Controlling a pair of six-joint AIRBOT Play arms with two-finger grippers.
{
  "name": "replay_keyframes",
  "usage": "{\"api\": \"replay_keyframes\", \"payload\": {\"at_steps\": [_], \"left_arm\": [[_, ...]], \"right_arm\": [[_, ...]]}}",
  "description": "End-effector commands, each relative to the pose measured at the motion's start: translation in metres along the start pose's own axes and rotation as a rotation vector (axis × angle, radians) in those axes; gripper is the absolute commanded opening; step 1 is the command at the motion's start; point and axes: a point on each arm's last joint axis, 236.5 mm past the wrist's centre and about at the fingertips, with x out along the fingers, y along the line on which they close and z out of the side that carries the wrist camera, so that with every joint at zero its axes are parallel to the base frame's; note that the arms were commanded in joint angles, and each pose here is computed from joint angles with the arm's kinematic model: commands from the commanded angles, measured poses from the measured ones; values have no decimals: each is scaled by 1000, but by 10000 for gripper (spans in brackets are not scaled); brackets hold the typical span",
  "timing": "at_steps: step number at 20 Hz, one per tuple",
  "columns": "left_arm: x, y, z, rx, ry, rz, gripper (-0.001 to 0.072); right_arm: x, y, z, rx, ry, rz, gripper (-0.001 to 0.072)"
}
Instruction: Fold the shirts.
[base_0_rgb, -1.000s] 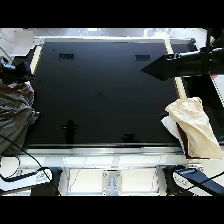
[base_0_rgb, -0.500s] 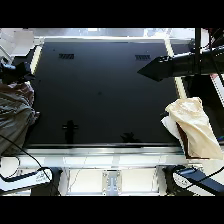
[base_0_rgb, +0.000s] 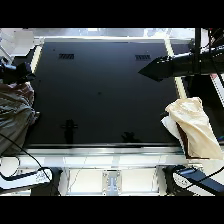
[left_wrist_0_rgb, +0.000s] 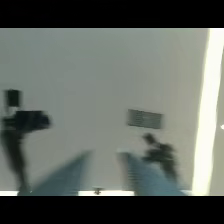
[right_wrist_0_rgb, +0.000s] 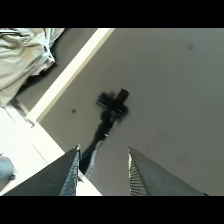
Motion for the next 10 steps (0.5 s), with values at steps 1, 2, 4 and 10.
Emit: {"api": "replay_keyframes", "payload": {"at_steps": [1,2,4,10], "left_arm": [[-5,86,9,81,-13,332,540],[-15,118,10,36,-23,437,540],[-28,171,4,-138,-50,523,539],[-73,297,-60,-554,-41,644,540]], "right_arm": [[0,-11,-3,-8,13,-44,333],[0,-13,-4,-9,16,-53,333],[0,-15,-4,-11,19,-64,333],[0,-18,-3,-13,12,-74,333]]}}
